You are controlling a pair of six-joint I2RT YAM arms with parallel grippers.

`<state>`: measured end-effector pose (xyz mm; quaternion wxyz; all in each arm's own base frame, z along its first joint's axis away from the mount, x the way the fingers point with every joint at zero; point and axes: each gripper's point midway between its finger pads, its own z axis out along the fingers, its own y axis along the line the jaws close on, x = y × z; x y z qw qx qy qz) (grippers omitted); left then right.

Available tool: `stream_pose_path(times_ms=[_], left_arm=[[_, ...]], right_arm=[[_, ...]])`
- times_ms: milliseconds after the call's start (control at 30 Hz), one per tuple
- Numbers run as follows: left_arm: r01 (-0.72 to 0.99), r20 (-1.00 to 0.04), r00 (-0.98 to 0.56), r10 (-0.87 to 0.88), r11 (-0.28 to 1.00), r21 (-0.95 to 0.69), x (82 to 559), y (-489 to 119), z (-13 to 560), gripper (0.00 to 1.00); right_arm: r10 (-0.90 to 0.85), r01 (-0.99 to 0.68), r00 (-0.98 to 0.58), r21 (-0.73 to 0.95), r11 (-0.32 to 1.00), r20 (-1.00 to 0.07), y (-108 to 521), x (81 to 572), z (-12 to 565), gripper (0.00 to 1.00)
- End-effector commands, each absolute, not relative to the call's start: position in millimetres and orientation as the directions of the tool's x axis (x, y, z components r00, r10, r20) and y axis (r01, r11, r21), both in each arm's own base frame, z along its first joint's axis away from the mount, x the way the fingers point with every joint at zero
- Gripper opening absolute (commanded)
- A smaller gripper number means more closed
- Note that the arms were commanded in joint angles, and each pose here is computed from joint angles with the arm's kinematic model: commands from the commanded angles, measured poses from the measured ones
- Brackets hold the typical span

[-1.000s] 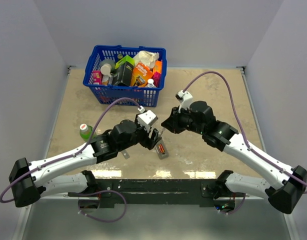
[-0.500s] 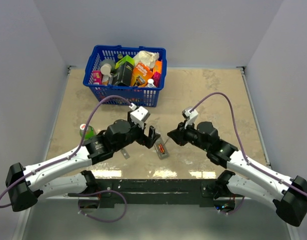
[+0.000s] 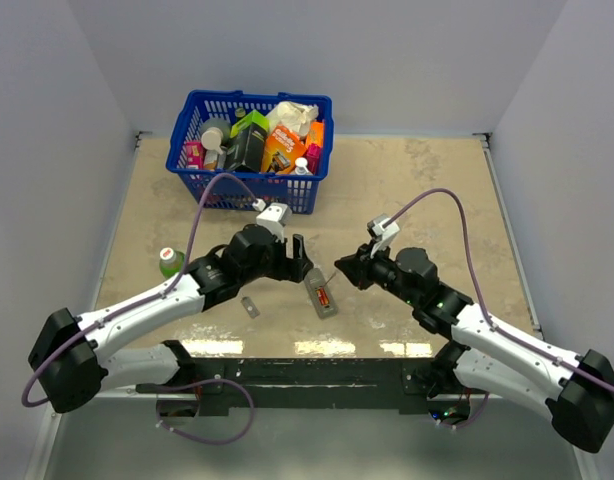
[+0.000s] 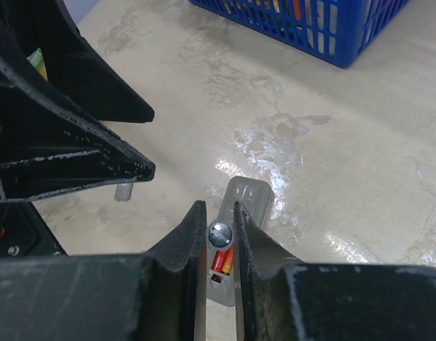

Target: Unload the batteries from the remote control

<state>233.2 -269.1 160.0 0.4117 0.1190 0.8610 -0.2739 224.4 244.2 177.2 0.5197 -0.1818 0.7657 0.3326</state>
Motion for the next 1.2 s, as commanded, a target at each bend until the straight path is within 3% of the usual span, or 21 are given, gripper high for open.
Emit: stream_pose_path(times_ms=[0, 133, 267, 600, 1167], left_arm=[[0.344, -0.709, -0.694, -0.121, 0.81, -0.474, 243, -270, 158, 0.8], [0.35, -0.682, -0.725, -0.1, 0.799, -0.489, 242, -278, 143, 0.74], [0.35, -0.654, -0.753, -0.072, 0.797, -0.491, 241, -284, 129, 0.7], [0.32, -0.628, -0.776, -0.059, 0.821, -0.472, 243, -282, 103, 0.68], [0.316, -0.562, -0.824, -0.075, 0.761, -0.566, 237, -298, 89, 0.59]], right_arm=[[0.106, -0.596, -0.341, 0.302, 0.744, -0.934, 240, 237, 193, 0.0], [0.152, -0.451, -0.429, 0.357, 0.818, -0.89, 228, 247, 178, 0.0], [0.188, -0.434, -0.445, 0.394, 0.81, -0.876, 229, 246, 178, 0.0], [0.291, -0.227, -0.568, 0.486, 0.844, -0.77, 225, 252, 163, 0.0], [0.278, -0.232, -0.568, 0.475, 0.849, -0.775, 230, 257, 158, 0.0]])
